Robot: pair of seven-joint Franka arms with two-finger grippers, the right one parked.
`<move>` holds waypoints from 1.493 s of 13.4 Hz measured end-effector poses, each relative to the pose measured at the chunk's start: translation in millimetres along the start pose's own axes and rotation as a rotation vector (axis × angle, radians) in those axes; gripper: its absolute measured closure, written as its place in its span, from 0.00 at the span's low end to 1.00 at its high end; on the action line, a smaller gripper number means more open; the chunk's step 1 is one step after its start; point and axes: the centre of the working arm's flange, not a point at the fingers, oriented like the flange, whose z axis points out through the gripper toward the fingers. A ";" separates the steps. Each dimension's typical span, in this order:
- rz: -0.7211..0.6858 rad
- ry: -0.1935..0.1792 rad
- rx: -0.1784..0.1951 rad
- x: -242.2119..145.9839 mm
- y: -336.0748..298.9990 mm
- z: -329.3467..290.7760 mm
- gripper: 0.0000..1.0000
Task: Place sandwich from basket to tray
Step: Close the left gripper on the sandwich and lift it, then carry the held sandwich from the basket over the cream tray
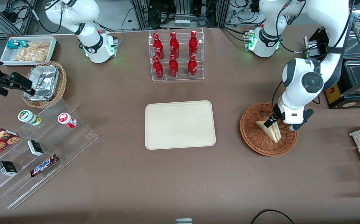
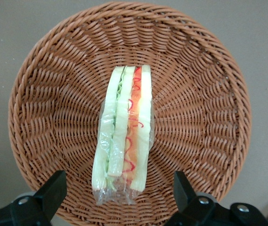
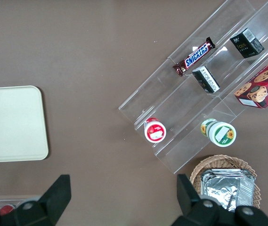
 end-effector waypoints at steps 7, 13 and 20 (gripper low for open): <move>-0.010 -0.030 0.025 2.5 -3.4 35.7 0.04; -0.010 -0.023 0.016 5.6 0.0 33.5 0.59; 0.145 -0.090 0.095 7.8 34.5 -28.0 0.75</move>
